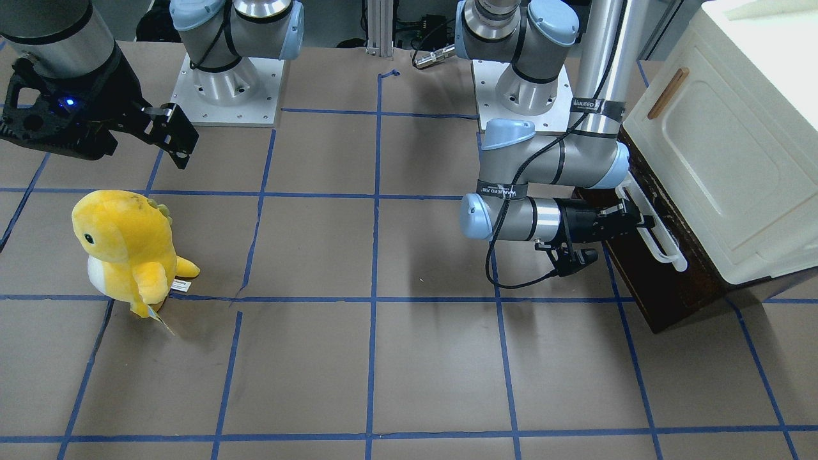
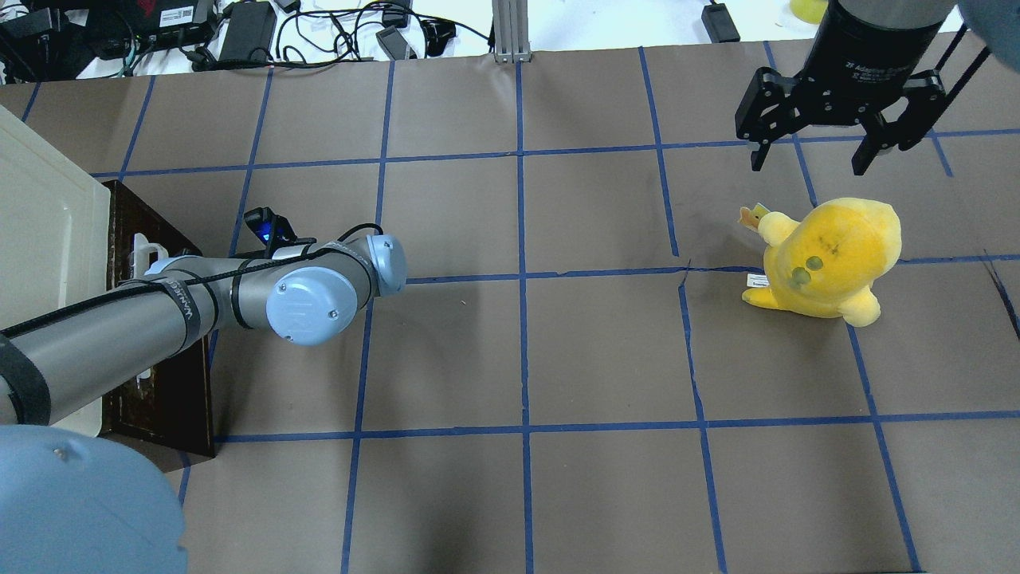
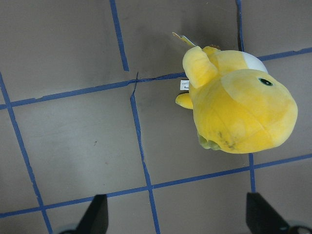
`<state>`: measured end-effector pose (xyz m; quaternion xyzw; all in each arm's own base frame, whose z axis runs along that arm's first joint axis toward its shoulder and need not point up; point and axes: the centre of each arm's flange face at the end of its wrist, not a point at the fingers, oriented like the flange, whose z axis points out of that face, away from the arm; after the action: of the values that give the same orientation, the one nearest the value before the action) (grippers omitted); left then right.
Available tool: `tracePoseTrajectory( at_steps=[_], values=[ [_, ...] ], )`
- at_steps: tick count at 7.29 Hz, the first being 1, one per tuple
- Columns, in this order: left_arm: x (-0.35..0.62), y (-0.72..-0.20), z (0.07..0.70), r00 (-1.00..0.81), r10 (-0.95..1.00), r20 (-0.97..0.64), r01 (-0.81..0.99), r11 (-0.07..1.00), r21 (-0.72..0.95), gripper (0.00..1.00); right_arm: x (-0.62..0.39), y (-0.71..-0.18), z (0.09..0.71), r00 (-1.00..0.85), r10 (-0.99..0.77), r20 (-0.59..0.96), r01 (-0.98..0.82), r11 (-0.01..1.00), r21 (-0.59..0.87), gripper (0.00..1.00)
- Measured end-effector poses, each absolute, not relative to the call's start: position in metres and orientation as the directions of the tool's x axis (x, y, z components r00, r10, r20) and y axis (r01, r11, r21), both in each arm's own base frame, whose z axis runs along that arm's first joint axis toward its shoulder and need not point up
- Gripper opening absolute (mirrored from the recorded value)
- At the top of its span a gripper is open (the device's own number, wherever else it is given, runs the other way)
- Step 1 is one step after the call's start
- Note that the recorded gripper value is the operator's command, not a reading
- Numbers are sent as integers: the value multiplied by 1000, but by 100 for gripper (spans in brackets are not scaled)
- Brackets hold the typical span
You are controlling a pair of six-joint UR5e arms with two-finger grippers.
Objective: Pull drawer sideways
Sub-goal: 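Pull the drawer handle with the left gripper away from the cabinet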
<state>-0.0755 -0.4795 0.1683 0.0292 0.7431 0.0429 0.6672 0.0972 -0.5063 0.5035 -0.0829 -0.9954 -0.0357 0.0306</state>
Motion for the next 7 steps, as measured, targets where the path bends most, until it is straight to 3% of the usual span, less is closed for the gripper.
tracePoseTrajectory(
  at_steps=[2, 7],
  values=[
    [-76, -480, 168, -108, 96, -989, -14, 995, 98, 17, 97, -506, 503, -984, 163, 67, 167, 984, 67, 100],
    [-84, -486, 172, -110, 83, -990, 2, 997, 83, 14, 97, -506, 504, -984, 162, 67, 167, 984, 66, 100]
  ],
)
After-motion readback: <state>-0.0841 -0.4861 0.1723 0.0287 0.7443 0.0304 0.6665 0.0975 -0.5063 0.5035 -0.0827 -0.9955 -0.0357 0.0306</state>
